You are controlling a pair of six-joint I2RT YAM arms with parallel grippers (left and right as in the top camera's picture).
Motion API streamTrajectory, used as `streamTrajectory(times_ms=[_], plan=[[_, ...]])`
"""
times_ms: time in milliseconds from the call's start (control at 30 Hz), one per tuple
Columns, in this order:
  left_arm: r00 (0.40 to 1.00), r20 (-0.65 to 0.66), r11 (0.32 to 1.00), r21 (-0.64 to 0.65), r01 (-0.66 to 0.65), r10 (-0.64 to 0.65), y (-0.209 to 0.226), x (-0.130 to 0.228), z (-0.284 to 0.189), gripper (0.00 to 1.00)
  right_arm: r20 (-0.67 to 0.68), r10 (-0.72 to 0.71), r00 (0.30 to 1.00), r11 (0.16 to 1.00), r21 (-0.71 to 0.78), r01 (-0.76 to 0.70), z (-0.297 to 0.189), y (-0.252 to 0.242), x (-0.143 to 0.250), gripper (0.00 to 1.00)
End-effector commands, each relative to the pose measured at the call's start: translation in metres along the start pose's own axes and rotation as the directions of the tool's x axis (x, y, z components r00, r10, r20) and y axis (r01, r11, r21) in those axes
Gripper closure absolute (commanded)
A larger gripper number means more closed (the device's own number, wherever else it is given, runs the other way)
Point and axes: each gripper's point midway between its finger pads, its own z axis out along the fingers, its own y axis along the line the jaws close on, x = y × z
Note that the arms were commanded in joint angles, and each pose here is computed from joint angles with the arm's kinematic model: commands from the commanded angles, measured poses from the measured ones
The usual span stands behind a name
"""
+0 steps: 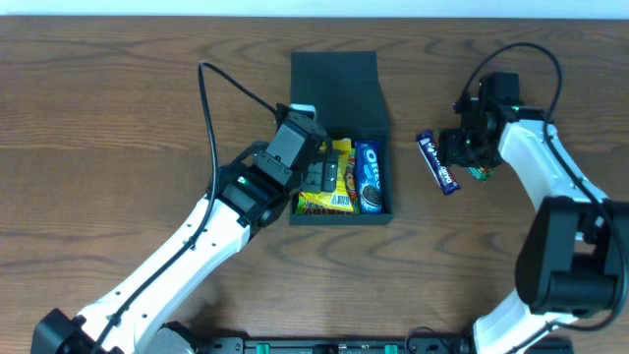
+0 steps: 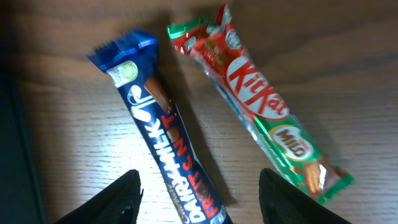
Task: Pack container
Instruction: 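Grasp the yellow tub with the left gripper, Dairy Milk with the right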
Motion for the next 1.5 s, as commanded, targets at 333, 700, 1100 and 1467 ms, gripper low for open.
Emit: streamTrajectory(times_ms=[333, 700, 1100, 1467], plan=[[0.980, -0.149, 0.963, -0.255, 0.090, -0.131, 0.112, 0.039, 0.011, 0.04, -0.071, -0.145, 0.987, 0.989, -0.022, 0.144, 0.044, 0.029, 0.007, 0.55], [0.967, -0.214, 0.977, -0.191, 0.098, -0.139, 0.116, 0.111, 0.057, 0.05, -0.082, -0.132, 0.988, 0.991, -0.022, 0.130, 0.047, 0.030, 0.010, 0.71], [0.959, -0.244, 0.983, -0.152, 0.108, -0.143, 0.112, 0.132, 0.097, 0.39, -0.107, -0.100, 0.989, 0.994, -0.044, 0.096, 0.043, 0.034, 0.014, 0.84], [0.980, -0.158, 0.987, -0.127, 0.099, -0.118, 0.097, 0.066, 0.073, 0.79, 0.042, -0.102, 0.994, 0.991, -0.079, 0.105, -0.049, 0.049, -0.032, 0.87]])
